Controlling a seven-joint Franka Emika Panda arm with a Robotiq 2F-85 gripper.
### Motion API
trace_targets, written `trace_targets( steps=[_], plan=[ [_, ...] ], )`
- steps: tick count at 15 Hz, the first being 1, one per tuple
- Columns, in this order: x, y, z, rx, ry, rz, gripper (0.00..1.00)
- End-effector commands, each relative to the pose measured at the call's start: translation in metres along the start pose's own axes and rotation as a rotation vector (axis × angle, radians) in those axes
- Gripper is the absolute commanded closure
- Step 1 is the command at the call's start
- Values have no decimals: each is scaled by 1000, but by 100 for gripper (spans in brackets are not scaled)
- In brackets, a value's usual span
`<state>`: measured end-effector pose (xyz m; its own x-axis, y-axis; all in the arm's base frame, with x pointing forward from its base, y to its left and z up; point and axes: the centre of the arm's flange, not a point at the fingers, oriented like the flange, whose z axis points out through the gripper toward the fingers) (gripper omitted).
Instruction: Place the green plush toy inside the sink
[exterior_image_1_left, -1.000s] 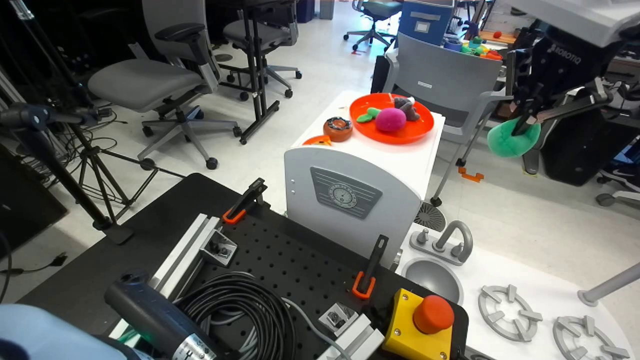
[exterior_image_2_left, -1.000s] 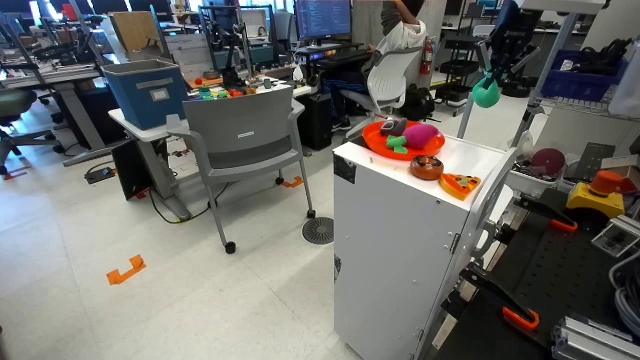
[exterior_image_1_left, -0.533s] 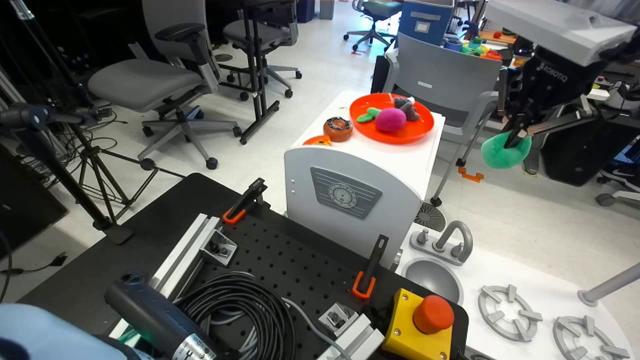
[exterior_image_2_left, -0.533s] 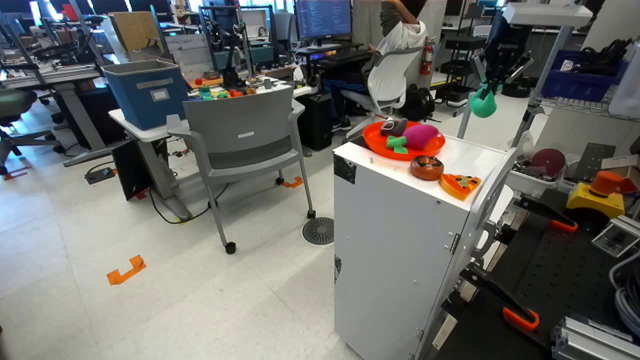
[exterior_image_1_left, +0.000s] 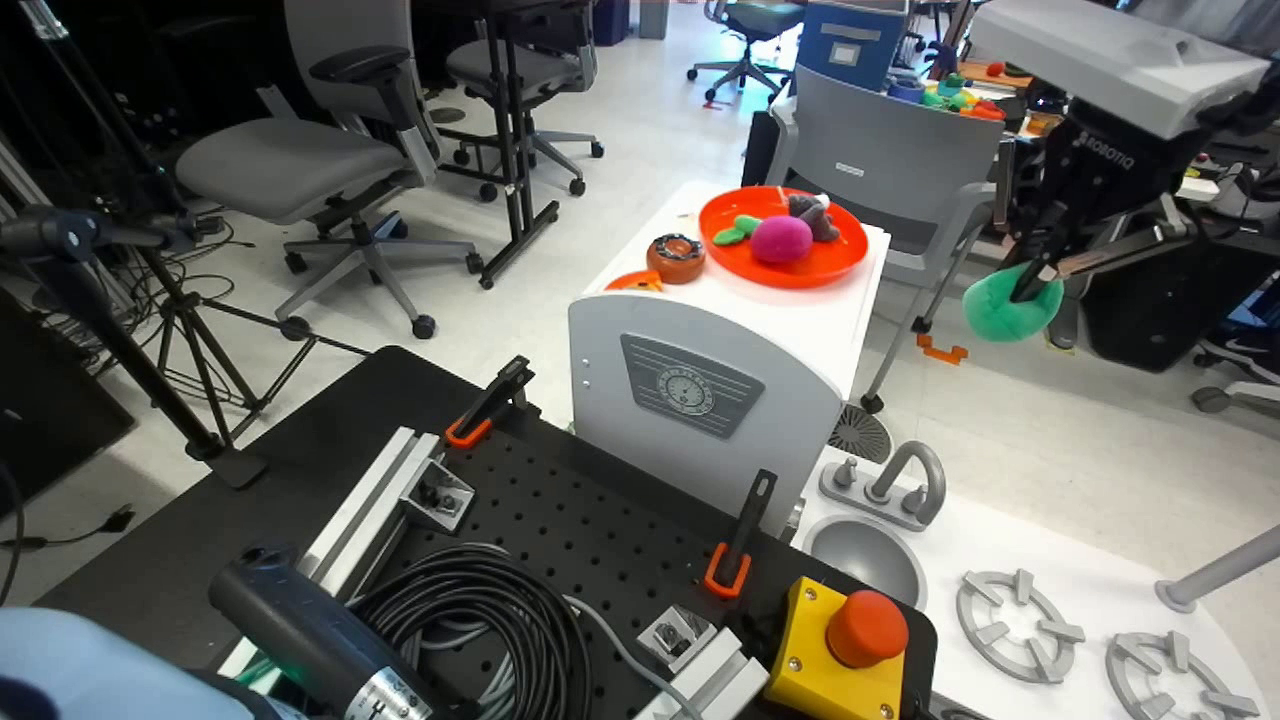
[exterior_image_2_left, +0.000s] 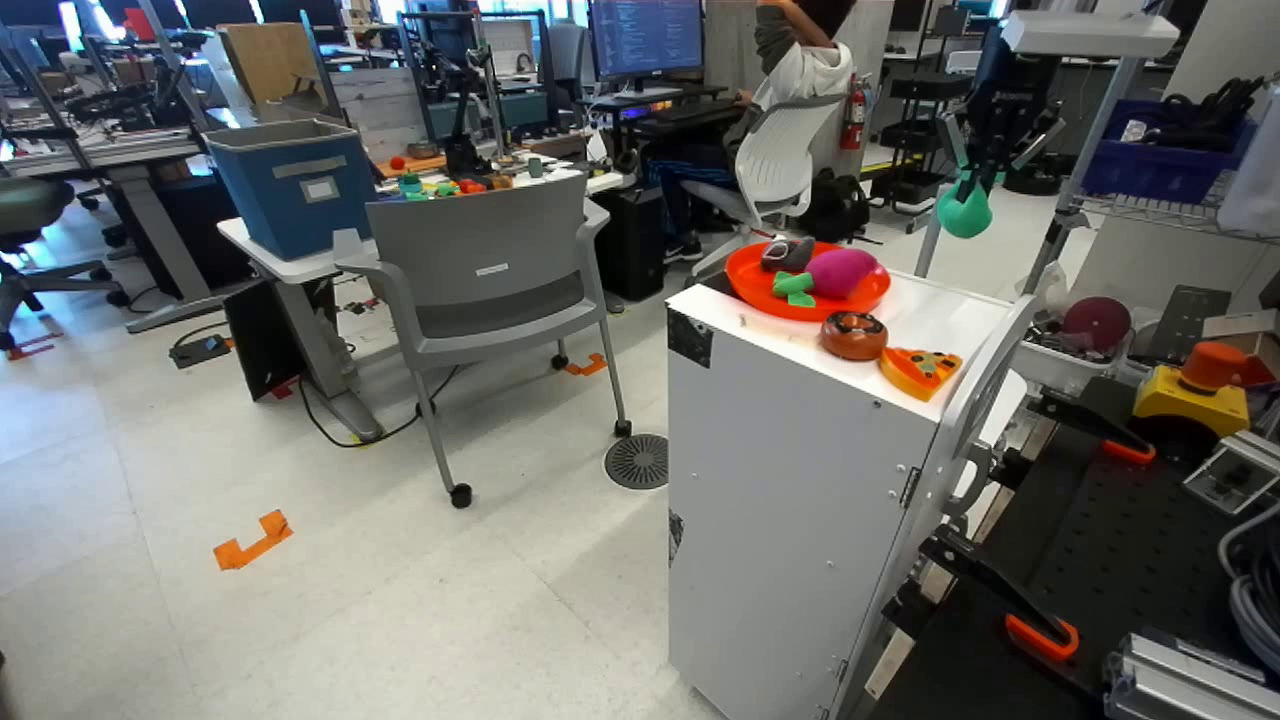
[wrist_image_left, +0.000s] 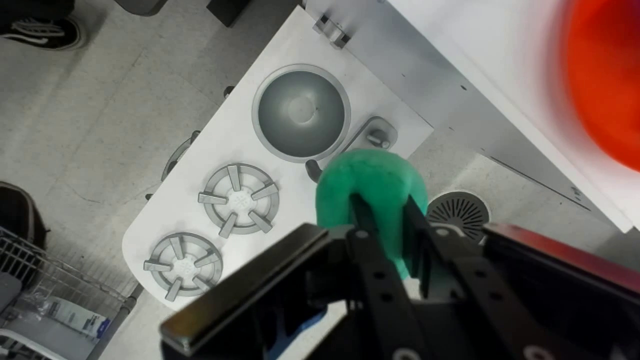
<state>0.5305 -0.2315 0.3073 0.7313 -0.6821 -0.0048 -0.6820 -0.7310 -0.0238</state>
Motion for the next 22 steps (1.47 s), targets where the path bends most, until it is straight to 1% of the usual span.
trace_targets(
  steps=[1,8,9,18,22],
  plan=[
    [3,-2,-3,-21,-4,3,52],
    [2,0,-4,-31,1,13,2],
    [2,0,-5,-31,1,15,0],
    [-1,-1,-6,-27,9,10,0],
    [-16,-16,-11,-46,48,-57,0]
  ],
)
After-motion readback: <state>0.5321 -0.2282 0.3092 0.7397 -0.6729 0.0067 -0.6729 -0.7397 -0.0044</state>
